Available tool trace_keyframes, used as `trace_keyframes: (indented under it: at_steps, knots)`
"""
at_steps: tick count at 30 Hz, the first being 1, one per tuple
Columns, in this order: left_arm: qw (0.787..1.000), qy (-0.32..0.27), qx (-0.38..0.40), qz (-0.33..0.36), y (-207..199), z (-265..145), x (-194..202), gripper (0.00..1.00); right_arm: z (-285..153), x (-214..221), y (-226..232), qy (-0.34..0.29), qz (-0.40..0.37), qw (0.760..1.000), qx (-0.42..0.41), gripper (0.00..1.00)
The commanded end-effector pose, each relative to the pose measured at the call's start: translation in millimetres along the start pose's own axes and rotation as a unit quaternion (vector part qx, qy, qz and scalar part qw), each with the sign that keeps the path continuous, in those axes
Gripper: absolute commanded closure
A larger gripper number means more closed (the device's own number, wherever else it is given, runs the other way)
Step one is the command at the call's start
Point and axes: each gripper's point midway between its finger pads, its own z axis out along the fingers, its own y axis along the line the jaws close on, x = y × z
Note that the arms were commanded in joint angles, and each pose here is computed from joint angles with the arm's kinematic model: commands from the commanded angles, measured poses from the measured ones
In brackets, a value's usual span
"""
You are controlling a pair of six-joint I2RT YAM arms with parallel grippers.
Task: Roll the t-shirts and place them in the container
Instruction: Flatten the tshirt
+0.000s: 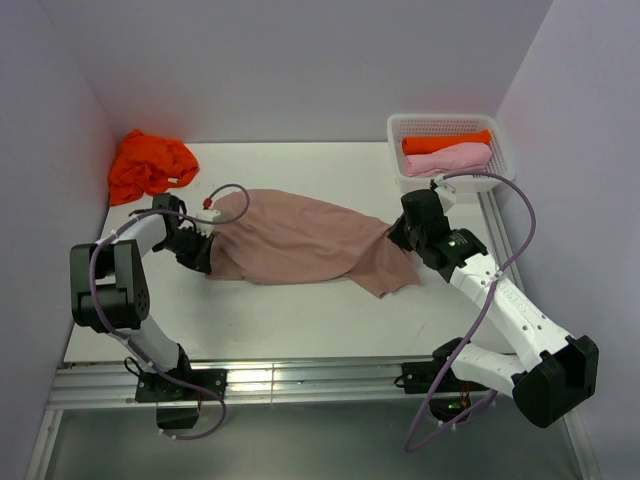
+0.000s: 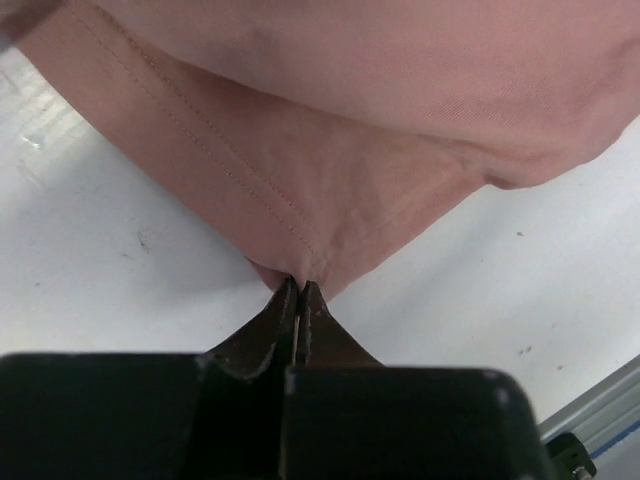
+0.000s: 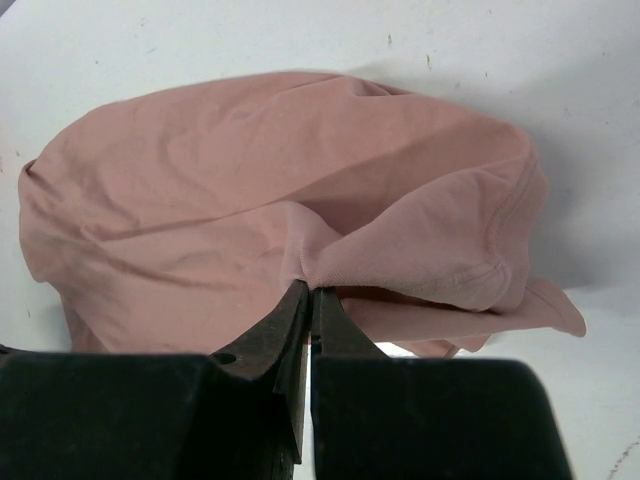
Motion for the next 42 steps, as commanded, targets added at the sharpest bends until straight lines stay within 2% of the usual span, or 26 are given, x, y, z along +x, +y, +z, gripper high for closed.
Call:
trace_keyframes:
  at_steps: [1, 10, 20, 27, 32, 36, 38, 41, 42]
  knots:
    - [0.999, -0.037, -0.006, 0.019, 0.5, -19.2, -30.3, 1.00, -4.7, -15.6, 9.4, -0.024, 0.005, 1.000, -0.018, 1.00]
    - [0.992, -0.109, -0.055, 0.044, 21.1, -85.6, -73.8, 1.00, -11.7, -17.1, 0.7, -0.027, -0.001, 1.000, -0.001, 1.00]
    - [0.983, -0.160, -0.082, 0.035, 51.7, -152.0, -74.8, 1.00, -20.2, -14.0, -13.8, -0.034, 0.006, 0.999, 0.009, 1.00]
    - [0.975, -0.187, -0.107, 0.059, 48.6, -178.8, -79.0, 1.00, -35.2, -17.6, -12.3, -0.038, 0.006, 0.999, -0.008, 1.00]
    - [0.972, -0.200, -0.088, 0.082, 29.2, -194.5, -80.6, 1.00, -55.4, -25.3, -7.4, -0.048, 0.010, 0.998, -0.035, 1.00]
    - [0.960, -0.239, -0.088, 0.118, 9.9, -221.7, -94.3, 1.00, -86.5, -44.6, 8.7, -0.080, 0.015, 0.992, -0.093, 1.00]
    - [0.949, -0.276, -0.097, 0.119, 0.9, -241.6, -104.9, 1.00, -116.2, -66.6, 23.6, -0.113, 0.022, 0.983, -0.141, 1.00]
    - [0.922, -0.346, -0.127, 0.118, -6.4, -284.4, -123.9, 1.00, -160.4, -95.1, 43.0, -0.156, 0.023, 0.966, -0.205, 1.00]
    - [0.907, -0.371, -0.152, 0.129, -3.4, -302.2, -132.9, 1.00, -172.3, -101.9, 47.4, -0.168, 0.017, 0.961, -0.221, 1.00]
